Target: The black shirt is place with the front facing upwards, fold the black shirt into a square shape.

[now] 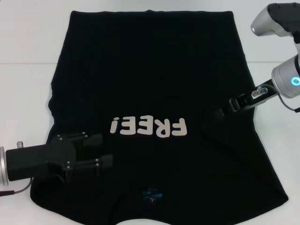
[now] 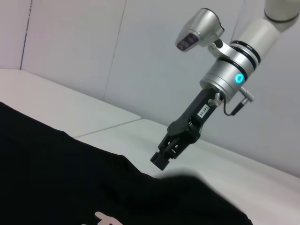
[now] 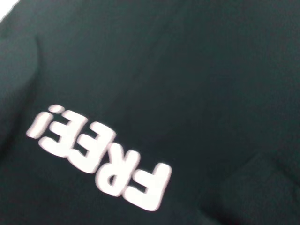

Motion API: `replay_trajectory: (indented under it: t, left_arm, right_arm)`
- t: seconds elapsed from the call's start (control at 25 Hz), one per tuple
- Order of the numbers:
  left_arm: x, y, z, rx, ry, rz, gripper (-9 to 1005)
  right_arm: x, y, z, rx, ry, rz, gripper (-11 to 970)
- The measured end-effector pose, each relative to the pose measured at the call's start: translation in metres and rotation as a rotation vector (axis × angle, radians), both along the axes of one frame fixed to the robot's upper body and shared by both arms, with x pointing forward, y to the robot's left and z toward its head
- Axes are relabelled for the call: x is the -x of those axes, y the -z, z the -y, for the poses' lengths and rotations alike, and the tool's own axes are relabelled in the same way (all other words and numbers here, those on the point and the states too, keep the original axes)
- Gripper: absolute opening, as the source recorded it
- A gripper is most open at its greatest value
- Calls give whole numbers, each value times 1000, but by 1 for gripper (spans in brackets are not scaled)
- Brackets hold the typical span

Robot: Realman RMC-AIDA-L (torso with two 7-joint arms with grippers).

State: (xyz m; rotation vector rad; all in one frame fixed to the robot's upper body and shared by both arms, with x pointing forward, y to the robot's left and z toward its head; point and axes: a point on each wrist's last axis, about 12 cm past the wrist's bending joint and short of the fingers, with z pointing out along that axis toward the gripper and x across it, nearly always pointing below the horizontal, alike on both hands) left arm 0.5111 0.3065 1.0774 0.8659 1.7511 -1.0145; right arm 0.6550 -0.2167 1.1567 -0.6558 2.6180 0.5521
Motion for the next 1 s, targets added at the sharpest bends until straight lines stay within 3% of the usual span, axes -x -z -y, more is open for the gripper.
replay_trajectory:
  t: [0.08,0.16,0.32,0.44,0.64,0.76,0.88,1.0]
  left_arm:
    - [0,0,0,12,-13,-13,701]
    - [-1,-1,-2,33,-36,-34,701]
    - [-4,-4,-6,89,-93,-107,700]
    - [-8,-10,-15,151,-153,-237,700]
    - [-18,-23,-42,203,-248,-525,700]
    - [-19,-28,-59,165,-304,-643,700]
    - [-19,-36,-81,41,-388,-774,700]
    - [-19,-43,-91,-82,-425,-842,701]
  right_arm:
    - [4,2,2,-85,-17,-5,112]
    - [10,4,7,-208,-36,-9,336]
    - [20,10,25,-372,-44,26,426]
    - [33,18,42,-431,-85,88,494]
    - [74,45,58,-502,-257,280,617]
    - [93,62,55,-494,-351,397,717]
    - [105,74,47,-475,-427,467,804]
    - [112,83,41,-456,-474,509,865]
